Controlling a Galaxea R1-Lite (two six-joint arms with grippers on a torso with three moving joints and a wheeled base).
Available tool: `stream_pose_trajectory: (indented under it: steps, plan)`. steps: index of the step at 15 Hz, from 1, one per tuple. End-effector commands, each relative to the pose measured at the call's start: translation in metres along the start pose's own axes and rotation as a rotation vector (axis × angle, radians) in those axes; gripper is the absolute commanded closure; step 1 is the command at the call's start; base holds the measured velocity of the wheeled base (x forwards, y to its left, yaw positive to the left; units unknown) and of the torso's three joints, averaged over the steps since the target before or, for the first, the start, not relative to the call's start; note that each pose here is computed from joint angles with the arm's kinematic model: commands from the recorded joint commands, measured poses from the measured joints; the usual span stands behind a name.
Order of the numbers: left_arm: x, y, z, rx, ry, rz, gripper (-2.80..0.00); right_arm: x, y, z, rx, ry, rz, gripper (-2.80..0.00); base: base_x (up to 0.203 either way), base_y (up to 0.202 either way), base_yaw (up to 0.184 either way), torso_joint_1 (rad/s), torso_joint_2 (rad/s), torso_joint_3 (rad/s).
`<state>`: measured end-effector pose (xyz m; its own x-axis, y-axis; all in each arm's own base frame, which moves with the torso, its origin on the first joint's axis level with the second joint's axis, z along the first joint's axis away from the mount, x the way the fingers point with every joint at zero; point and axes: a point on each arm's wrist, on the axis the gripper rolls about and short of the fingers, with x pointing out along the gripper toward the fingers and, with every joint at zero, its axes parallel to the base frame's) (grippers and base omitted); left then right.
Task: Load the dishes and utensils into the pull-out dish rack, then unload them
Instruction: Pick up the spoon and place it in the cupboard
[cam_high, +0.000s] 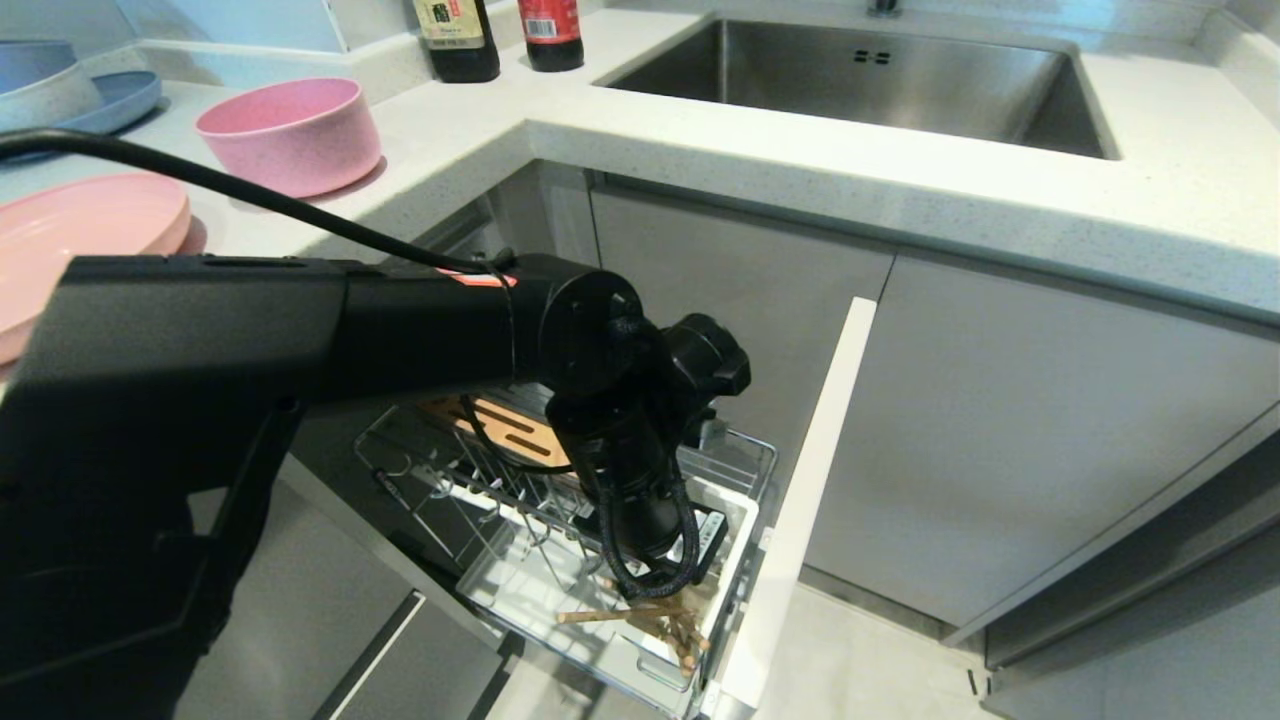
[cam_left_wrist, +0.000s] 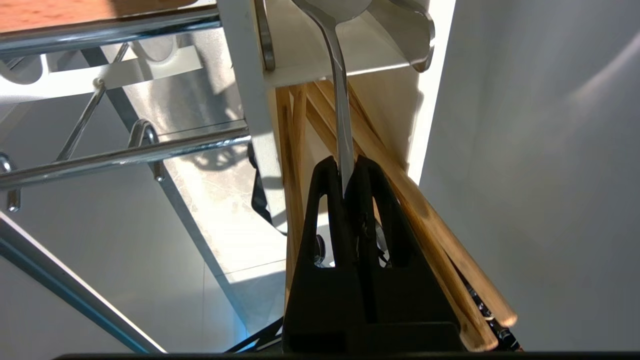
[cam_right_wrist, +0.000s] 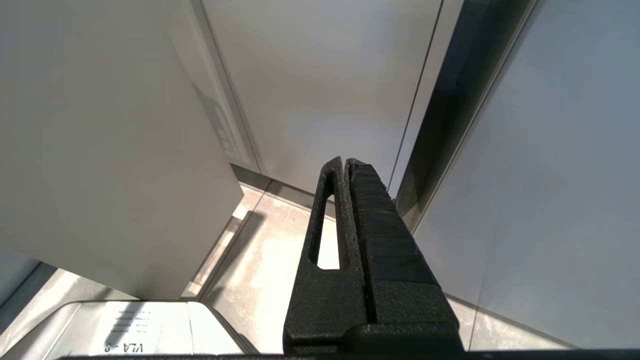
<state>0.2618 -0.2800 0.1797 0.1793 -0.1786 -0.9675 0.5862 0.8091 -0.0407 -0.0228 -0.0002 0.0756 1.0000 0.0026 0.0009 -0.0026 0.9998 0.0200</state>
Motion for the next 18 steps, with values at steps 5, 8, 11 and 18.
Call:
stream_pose_trajectory:
  steps: [5, 8, 11, 18]
  plan:
    - [0.0082, 0.0013, 0.0034, -0.006, 0.003, 0.005, 0.0, 0.0001, 0.0, -0.0005, 0.0, 0.002, 0.001, 0.0, 0.0, 0.0, 0.0, 0.0, 0.0, 0.0]
    - [0.0088, 0.0013, 0.0034, -0.003, 0.006, 0.007, 0.0, 0.0001, 0.0, -0.0005, 0.0, 0.002, 0.001, 0.0, 0.0, 0.0, 0.0, 0.0, 0.0, 0.0]
    - [0.0091, 0.0018, 0.003, -0.004, 0.007, 0.026, 0.0, 0.0001, 0.0, -0.0004, 0.0, 0.001, 0.001, 0.0, 0.0, 0.0, 0.0, 0.0, 0.0, 0.0]
    - [0.0059, 0.0014, 0.0022, -0.005, 0.001, 0.026, -2.8, 0.0001, 0.0, -0.0004, 0.0, 0.002, 0.0, 0.0, 0.0, 0.0, 0.0, 0.0, 0.0, 0.0]
